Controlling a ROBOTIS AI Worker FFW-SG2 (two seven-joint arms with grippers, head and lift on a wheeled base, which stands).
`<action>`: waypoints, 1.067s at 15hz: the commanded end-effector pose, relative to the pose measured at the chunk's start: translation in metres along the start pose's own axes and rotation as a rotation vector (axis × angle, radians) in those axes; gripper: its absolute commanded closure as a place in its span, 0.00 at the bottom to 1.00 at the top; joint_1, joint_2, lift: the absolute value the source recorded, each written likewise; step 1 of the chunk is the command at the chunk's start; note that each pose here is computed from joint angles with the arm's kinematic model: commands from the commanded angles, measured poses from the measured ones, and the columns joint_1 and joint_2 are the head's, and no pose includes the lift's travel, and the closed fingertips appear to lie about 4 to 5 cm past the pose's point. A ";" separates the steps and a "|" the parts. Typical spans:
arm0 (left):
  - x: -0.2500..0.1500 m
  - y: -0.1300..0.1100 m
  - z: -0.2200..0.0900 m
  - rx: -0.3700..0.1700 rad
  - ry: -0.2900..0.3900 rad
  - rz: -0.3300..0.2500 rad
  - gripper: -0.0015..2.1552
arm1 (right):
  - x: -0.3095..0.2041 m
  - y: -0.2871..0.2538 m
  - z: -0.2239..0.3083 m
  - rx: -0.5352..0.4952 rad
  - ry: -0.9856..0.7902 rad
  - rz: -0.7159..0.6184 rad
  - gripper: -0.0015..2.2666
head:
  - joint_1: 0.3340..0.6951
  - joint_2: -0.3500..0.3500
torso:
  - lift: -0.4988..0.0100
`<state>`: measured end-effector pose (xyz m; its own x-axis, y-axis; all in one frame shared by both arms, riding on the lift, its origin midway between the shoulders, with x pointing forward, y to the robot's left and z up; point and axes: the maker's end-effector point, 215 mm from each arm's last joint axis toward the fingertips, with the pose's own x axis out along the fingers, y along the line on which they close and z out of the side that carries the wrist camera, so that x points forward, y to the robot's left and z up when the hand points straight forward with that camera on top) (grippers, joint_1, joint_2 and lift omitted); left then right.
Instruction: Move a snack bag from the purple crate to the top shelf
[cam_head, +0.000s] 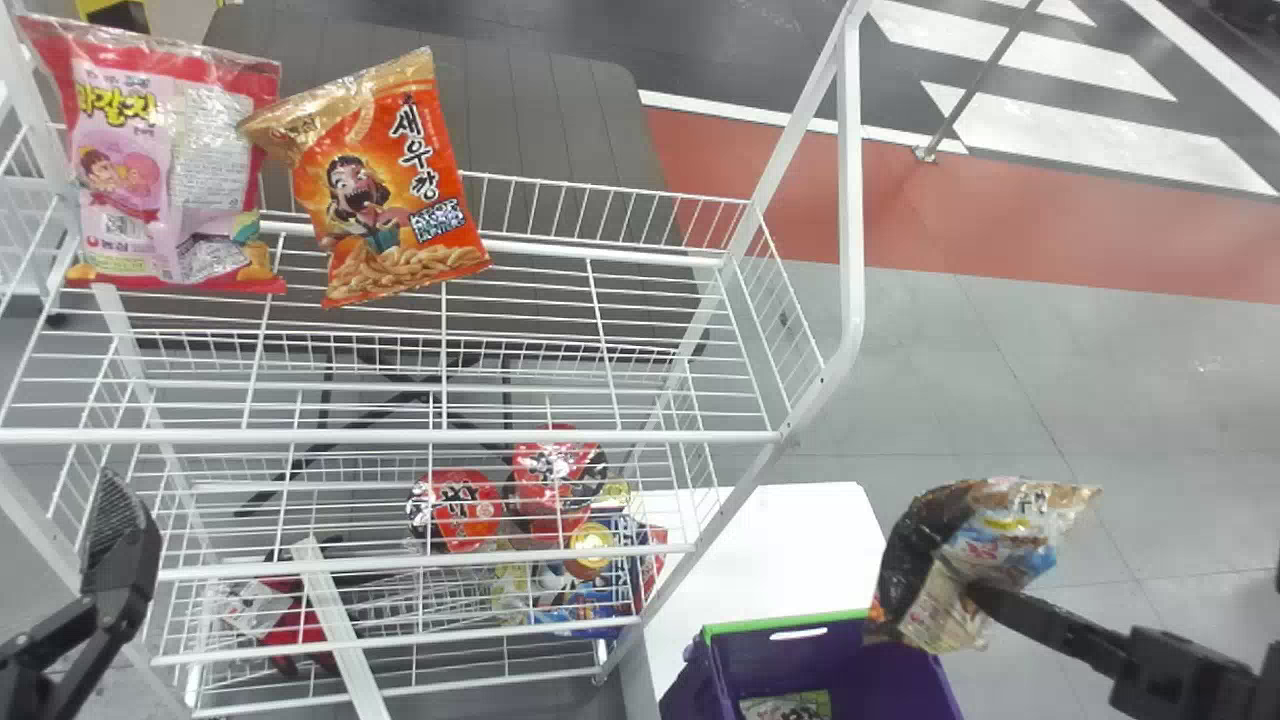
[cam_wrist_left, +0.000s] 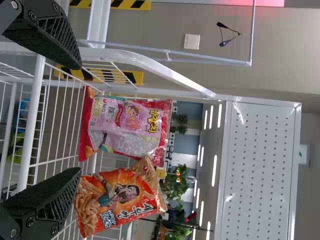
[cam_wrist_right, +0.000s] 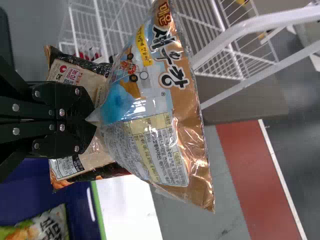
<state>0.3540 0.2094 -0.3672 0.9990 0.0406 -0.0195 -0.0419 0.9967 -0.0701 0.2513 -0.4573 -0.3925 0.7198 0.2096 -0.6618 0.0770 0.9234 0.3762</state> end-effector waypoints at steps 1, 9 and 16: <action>0.000 0.000 -0.003 0.007 0.008 -0.001 0.04 | 0.002 0.035 0.009 0.048 -0.015 0.041 0.70 | 1.00 0.00 | 0.98; 0.003 -0.002 -0.005 0.021 0.013 -0.017 0.04 | 0.000 0.131 0.072 -0.061 -0.122 0.119 0.70 | 1.00 0.06 | 0.98; 0.003 0.001 -0.010 0.026 0.021 -0.012 0.04 | 0.049 0.205 0.082 -0.177 -0.094 0.183 0.70 | 1.00 0.22 | 0.98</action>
<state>0.3568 0.2092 -0.3763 0.9989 0.0266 -0.0386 -0.0284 0.9986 -0.0447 0.3528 -0.3057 -0.2939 0.7864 0.3186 -0.5293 -0.1389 0.9260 0.3510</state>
